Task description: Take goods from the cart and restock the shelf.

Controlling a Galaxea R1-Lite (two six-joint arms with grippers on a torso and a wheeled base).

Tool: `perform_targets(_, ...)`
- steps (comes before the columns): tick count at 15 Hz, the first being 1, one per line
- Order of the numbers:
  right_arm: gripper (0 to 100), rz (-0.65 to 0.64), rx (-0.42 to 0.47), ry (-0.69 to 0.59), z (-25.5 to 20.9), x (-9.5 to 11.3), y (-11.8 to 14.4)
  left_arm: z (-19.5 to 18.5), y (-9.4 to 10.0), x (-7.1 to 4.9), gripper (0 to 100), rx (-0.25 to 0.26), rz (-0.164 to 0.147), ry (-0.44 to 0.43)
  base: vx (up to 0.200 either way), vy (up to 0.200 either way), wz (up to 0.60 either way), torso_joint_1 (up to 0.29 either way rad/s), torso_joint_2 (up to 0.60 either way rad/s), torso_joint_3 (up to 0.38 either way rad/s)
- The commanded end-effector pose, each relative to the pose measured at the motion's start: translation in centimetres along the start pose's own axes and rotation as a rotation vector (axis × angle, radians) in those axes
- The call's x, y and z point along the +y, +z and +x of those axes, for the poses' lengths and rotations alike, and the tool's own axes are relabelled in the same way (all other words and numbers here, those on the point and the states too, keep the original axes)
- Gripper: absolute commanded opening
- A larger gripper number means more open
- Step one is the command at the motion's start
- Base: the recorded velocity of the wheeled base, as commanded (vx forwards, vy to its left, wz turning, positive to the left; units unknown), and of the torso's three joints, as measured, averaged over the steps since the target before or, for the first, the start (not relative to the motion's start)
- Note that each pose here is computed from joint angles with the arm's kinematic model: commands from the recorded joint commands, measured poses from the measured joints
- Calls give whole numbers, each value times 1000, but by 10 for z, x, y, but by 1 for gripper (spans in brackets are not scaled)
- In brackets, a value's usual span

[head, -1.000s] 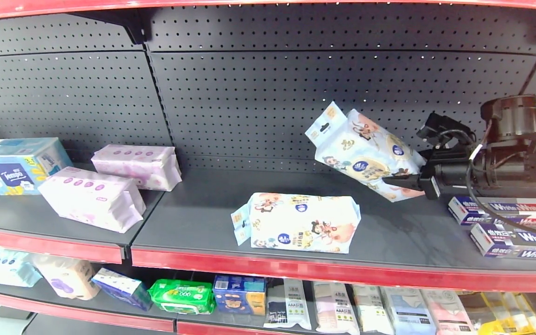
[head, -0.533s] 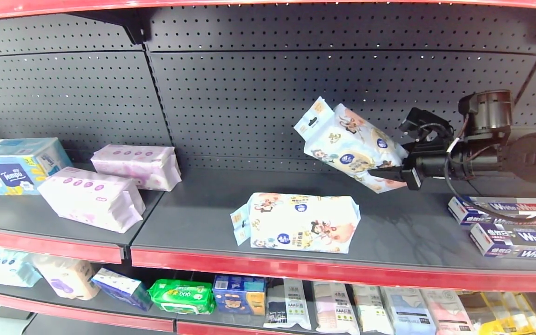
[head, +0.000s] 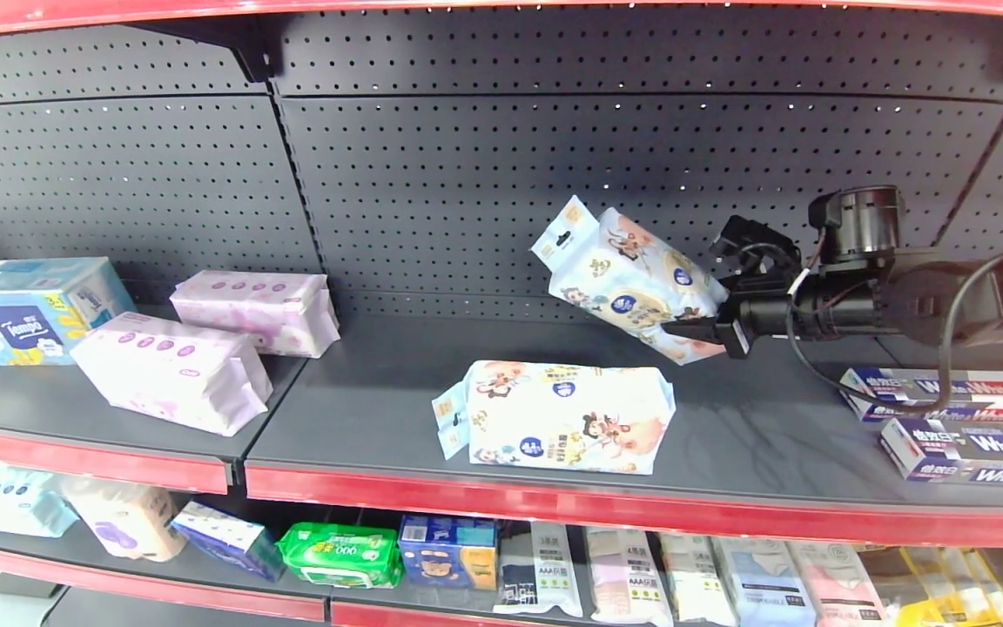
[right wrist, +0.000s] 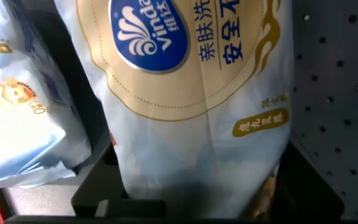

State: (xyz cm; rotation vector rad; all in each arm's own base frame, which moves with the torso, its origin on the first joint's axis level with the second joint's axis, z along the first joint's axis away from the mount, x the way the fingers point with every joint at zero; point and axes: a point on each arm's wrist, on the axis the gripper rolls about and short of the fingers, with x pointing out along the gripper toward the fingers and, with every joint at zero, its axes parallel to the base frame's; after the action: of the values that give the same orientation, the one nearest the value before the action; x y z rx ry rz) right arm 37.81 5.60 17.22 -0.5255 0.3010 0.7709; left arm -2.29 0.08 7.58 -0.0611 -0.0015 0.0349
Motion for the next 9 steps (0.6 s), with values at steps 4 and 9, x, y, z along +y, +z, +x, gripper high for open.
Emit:
perform_targets(4,0,89,6,45,0,0,-12,0,0,0,100,0,0,0,0,0,0,0,0,0)
perform_targets(9,0,116,4,75,-5,9,-13,0,0,0,100,0,0,0,0,0,0,0,0,0)
